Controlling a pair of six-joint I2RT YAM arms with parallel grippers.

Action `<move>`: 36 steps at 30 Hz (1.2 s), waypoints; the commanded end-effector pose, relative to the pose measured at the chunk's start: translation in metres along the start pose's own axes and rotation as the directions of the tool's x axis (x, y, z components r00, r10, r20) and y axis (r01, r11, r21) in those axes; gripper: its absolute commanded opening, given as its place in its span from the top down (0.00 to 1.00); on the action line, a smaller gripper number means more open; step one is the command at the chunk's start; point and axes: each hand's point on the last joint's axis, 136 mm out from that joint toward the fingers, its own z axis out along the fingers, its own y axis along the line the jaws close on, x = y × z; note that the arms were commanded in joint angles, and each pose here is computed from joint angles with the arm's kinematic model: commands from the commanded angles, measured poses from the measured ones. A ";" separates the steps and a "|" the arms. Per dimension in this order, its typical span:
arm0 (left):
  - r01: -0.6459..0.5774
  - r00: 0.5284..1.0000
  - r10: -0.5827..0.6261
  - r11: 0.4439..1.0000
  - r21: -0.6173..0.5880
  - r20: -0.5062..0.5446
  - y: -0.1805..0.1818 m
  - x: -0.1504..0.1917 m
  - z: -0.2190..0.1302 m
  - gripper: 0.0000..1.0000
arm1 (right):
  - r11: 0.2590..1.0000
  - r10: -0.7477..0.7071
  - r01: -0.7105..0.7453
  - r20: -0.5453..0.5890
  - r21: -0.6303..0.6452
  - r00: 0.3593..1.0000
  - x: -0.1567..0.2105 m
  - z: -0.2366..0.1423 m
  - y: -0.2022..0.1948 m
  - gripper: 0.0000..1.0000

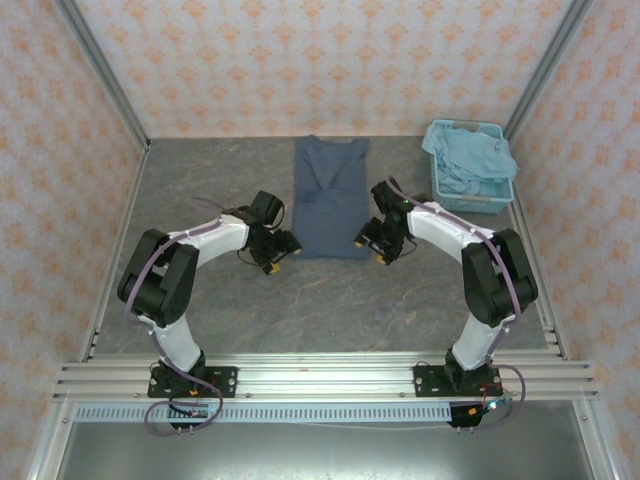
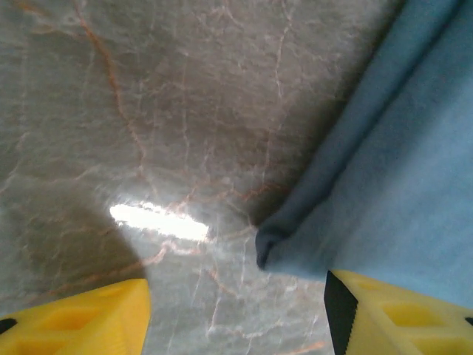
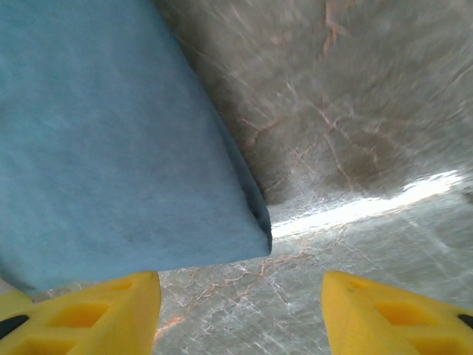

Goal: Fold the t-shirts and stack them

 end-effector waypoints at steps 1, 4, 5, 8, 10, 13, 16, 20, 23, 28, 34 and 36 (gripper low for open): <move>0.024 0.999 -0.027 0.996 0.083 0.032 -0.024 -0.016 0.005 0.37 | 0.991 0.054 -0.055 -0.008 -0.119 0.998 -0.003 0.008 0.020 0.41; 0.035 0.998 -0.040 0.995 0.091 0.046 -0.025 -0.022 0.014 0.40 | 0.991 0.066 -0.068 -0.021 -0.115 0.998 -0.005 0.017 0.020 0.41; 0.040 0.998 -0.045 0.994 0.099 0.049 -0.027 -0.024 0.017 0.42 | 0.992 0.071 -0.073 -0.028 -0.107 0.997 -0.005 0.020 0.020 0.42; 0.048 0.997 -0.054 0.992 0.115 0.054 -0.032 -0.027 0.022 0.46 | 0.992 0.084 -0.086 -0.034 -0.087 0.996 -0.007 0.028 0.017 0.44; 0.051 0.997 -0.059 0.991 0.127 0.057 -0.037 -0.031 0.025 0.49 | 0.993 0.087 -0.089 -0.030 -0.078 0.996 -0.009 0.031 0.017 0.47; 0.051 0.995 -0.063 0.985 0.162 0.071 -0.050 -0.036 0.022 0.51 | 0.995 0.090 -0.091 -0.031 -0.039 0.995 -0.012 0.038 0.011 0.51; 0.043 0.995 -0.060 0.980 0.194 0.081 -0.064 -0.040 0.017 0.50 | 0.996 0.086 -0.086 -0.015 -0.011 0.996 -0.017 0.041 0.007 0.57; 0.015 0.995 -0.035 0.978 0.210 0.089 -0.076 -0.036 0.004 0.49 | 0.997 0.076 -0.076 0.000 -0.019 0.997 -0.026 0.041 0.012 0.73; 0.001 0.996 -0.017 0.982 0.190 0.083 -0.074 -0.032 0.001 0.48 | 0.997 0.074 -0.074 -0.004 -0.021 0.997 -0.028 0.043 0.017 0.86; -0.007 0.998 0.001 0.994 0.113 0.058 -0.061 -0.030 0.009 0.55 | 0.996 0.082 -0.082 -0.001 -0.021 0.997 -0.030 0.041 0.019 0.93; -0.011 0.998 0.008 0.999 0.044 0.065 -0.049 -0.030 0.011 0.77 | 0.996 0.087 -0.087 0.013 0.007 0.996 -0.029 0.036 0.011 0.99; -0.019 0.998 0.019 1.000 0.008 0.061 -0.043 -0.026 0.011 0.82 | 0.996 0.092 -0.092 0.024 0.007 0.995 -0.030 0.032 0.010 0.99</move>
